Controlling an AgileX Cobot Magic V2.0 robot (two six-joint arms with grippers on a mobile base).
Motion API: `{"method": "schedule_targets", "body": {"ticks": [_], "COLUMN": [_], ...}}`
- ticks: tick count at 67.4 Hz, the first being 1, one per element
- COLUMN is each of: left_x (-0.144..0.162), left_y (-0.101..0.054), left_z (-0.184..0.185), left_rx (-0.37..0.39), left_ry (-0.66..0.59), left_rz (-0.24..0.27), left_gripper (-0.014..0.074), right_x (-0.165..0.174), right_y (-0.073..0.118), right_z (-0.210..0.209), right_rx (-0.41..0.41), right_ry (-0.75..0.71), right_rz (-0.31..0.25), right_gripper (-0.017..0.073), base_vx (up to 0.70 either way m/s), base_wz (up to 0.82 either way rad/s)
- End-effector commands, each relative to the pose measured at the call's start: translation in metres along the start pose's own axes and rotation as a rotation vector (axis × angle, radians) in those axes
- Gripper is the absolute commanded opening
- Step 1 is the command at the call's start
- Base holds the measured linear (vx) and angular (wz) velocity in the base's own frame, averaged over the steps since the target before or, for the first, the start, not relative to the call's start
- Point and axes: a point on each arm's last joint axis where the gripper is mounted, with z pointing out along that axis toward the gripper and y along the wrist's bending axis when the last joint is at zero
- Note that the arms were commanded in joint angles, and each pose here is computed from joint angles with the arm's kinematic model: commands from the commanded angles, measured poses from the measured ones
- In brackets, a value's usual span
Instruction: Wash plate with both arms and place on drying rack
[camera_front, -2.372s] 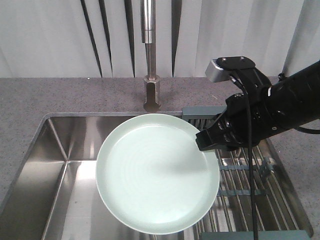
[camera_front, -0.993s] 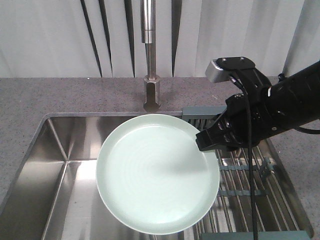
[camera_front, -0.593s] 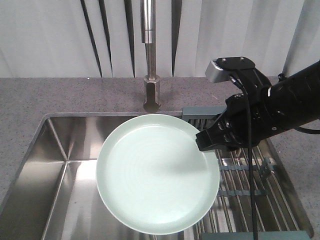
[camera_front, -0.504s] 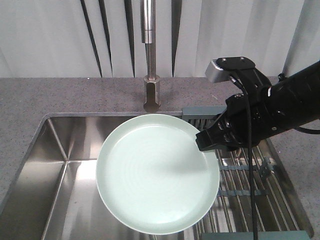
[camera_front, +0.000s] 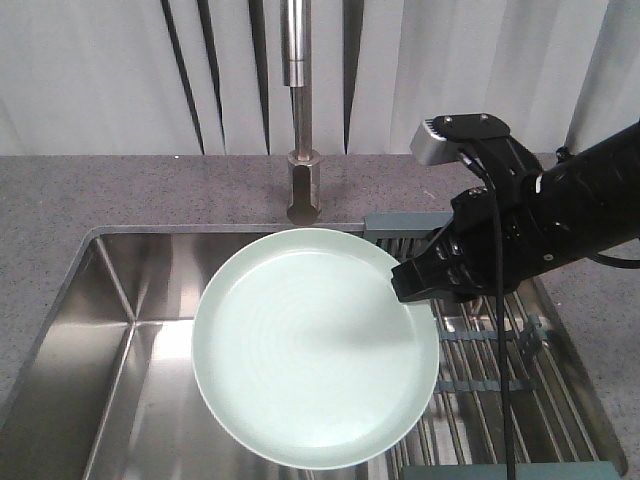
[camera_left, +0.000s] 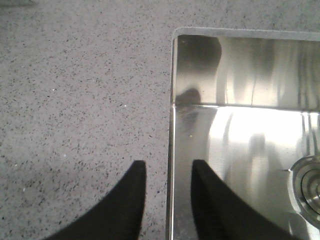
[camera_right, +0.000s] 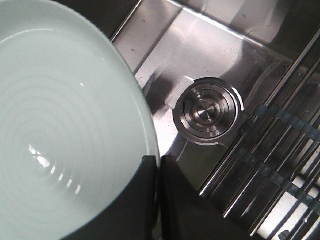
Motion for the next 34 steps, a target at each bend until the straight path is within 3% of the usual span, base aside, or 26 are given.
{"method": "schedule_targets", "body": {"ticks": [1, 9, 14, 34], "left_x": [-0.026, -0.042, -0.051, -0.075], "left_y": [-0.002, -0.004, -0.007, -0.027], "left_z": [-0.002, 0.005, 0.009, 0.042], "left_rx": [0.009, 0.024, 0.048, 0.261], "left_ry": [-0.078, -0.025, -0.002, 0.007], "left_rz": [0.012, 0.035, 0.074, 0.287], "left_gripper": [0.0437, 0.0620, 0.0677, 0.0647], "right_x": [-0.009, -0.009, -0.009, -0.009], "right_y": [0.008, 0.008, 0.008, 0.008], "right_z": [-0.016, -0.016, -0.016, -0.016], "right_rx": [-0.011, -0.011, -0.011, -0.011], "right_ry": [-0.096, -0.096, -0.096, -0.096], "right_rz": [-0.012, -0.012, -0.012, -0.012], "right_gripper": [-0.0001, -0.0001, -0.0001, -0.0001], "base_vx": [0.00, 0.00, 0.00, 0.00], "base_wz": [0.00, 0.00, 0.00, 0.00]}}
